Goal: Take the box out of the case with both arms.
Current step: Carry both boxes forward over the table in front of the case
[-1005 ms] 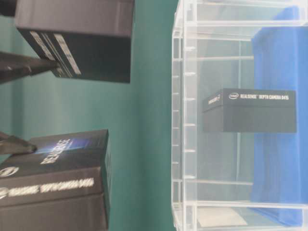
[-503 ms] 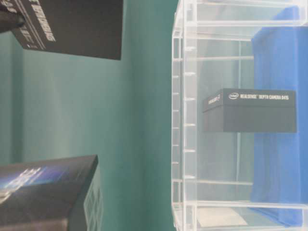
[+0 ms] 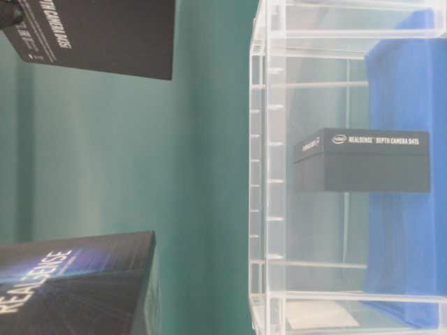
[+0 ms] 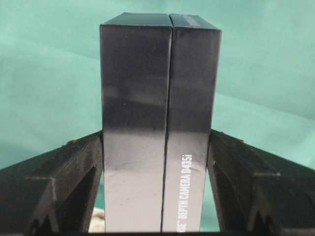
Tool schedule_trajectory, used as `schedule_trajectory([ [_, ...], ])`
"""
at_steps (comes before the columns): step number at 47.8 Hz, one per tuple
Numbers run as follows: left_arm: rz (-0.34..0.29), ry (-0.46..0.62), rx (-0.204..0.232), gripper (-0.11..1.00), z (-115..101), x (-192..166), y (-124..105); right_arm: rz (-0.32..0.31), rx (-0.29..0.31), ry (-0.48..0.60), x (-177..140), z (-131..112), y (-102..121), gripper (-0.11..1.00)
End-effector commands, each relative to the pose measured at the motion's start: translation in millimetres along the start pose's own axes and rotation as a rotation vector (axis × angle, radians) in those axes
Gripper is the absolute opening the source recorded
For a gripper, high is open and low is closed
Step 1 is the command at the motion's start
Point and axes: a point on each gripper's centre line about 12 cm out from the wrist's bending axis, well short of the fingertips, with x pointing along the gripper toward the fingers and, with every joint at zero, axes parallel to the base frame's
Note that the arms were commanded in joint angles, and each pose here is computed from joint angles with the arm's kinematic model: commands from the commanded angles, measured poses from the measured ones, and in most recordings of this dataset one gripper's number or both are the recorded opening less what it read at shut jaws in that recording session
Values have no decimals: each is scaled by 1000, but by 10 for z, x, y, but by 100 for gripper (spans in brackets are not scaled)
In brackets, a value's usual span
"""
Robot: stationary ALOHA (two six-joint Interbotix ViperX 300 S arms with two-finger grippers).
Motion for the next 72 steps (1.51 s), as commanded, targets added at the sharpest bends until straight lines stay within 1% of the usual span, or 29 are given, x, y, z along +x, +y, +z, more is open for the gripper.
schedule_trajectory([
  [1,-47,1,-7,62,69,-171,53,38,23,4,-130,86,-4,65],
  [10,-47,-2,-2,62,130,-174,50,36,29,2,-125,126,-2,65],
  [18,-42,-5,-9,62,173,-167,50,32,29,0,-111,138,3,65],
  [42,-26,-7,-15,62,177,-142,93,22,32,-3,-92,146,-7,65],
  [48,-19,-11,-15,62,179,-111,94,6,30,-8,-31,131,-19,65],
  [54,0,-27,-12,62,173,-15,109,-27,23,-15,109,90,-39,65],
  [61,9,-32,-8,62,134,176,126,-38,34,-11,350,5,-41,65],
  [66,19,-32,-25,62,114,376,165,-28,38,5,548,-71,-42,65],
  [68,9,-33,-41,62,113,462,184,-25,41,13,637,-107,-42,65],
  [72,-3,-29,-58,62,94,628,220,-16,51,32,823,-182,-53,65],
])
